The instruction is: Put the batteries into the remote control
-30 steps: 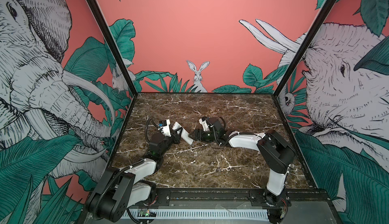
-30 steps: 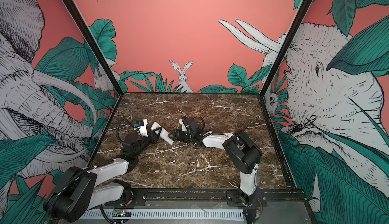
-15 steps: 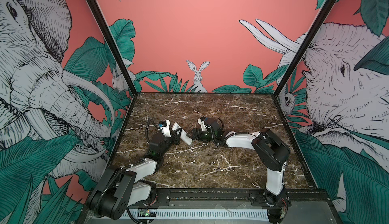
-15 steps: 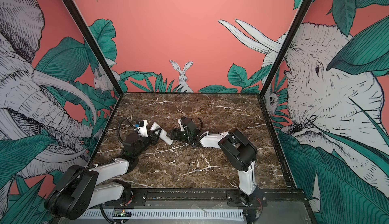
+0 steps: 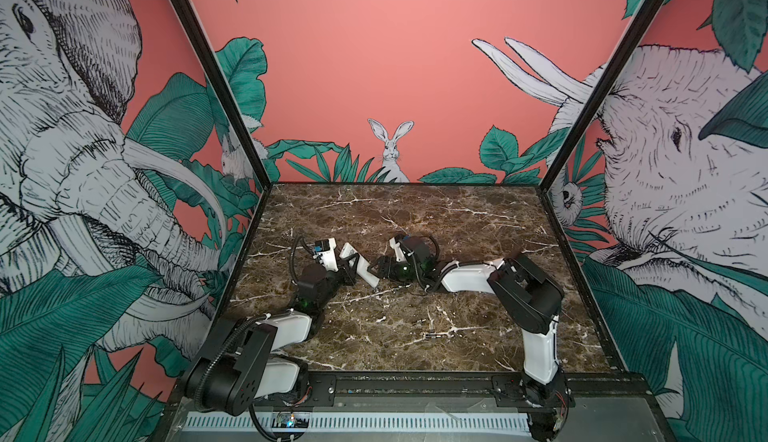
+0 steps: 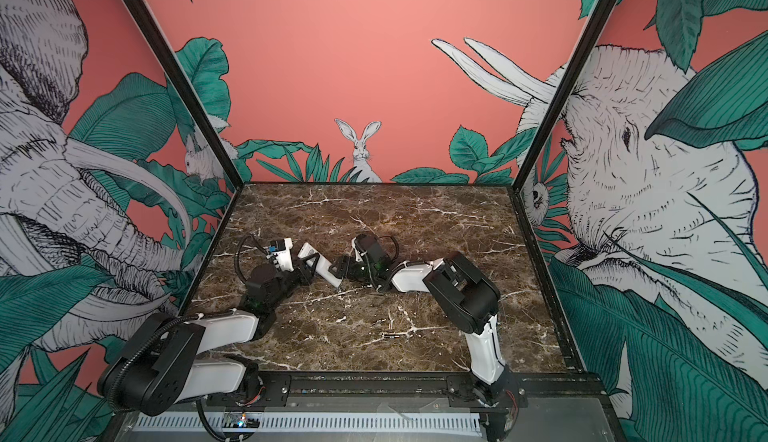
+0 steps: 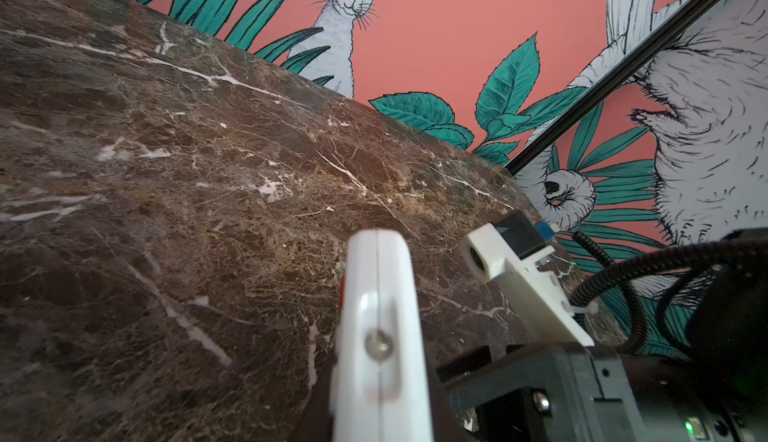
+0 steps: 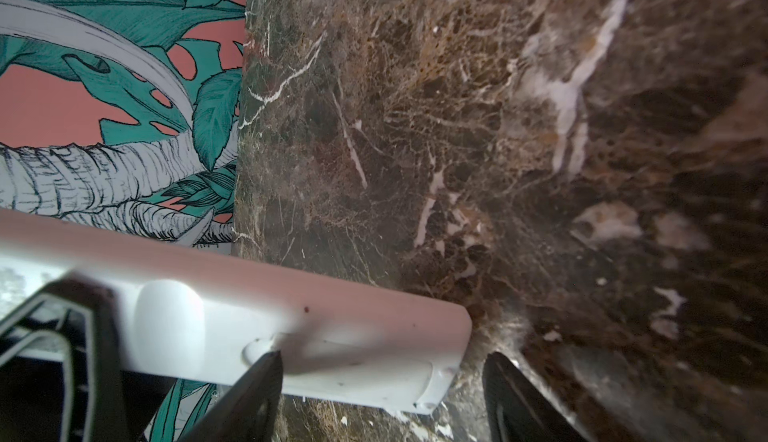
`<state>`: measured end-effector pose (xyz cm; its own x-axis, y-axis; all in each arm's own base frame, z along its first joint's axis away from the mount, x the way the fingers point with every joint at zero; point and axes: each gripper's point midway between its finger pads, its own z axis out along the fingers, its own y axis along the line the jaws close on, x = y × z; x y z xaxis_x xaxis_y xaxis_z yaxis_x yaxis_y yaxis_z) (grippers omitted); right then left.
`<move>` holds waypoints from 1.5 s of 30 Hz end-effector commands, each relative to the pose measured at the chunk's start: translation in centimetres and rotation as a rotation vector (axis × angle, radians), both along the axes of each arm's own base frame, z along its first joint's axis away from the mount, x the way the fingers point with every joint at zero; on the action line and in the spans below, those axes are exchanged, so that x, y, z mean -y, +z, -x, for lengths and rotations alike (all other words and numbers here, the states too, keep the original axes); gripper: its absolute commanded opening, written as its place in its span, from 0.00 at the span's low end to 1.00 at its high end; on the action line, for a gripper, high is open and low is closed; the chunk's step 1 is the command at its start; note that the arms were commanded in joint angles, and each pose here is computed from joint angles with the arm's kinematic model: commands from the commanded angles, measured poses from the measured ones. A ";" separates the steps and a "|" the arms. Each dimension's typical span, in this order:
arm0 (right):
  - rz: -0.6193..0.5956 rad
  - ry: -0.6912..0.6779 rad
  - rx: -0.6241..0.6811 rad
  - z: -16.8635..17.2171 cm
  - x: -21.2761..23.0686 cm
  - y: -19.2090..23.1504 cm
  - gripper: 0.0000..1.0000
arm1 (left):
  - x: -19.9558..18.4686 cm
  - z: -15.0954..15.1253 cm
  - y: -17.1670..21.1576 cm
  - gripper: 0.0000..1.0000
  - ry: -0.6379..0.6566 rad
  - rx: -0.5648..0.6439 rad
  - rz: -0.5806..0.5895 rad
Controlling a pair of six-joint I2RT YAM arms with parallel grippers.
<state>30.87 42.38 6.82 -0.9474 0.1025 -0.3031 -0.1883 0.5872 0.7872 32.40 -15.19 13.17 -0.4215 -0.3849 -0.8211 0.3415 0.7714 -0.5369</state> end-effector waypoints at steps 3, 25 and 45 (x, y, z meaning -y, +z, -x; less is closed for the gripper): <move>-0.051 -0.033 0.012 -0.5 -1.4 0.9 0.75 | -0.3 0.5 -0.4 0.00 0.013 0.005 -0.008; -0.081 -0.086 -0.056 -0.1 -2.8 -0.4 0.79 | -0.3 0.9 -0.5 0.00 -0.001 -0.001 -0.017; 0.307 0.056 0.023 2.4 -2.6 -2.8 0.73 | 0.2 1.0 0.0 0.00 -0.030 0.017 -0.020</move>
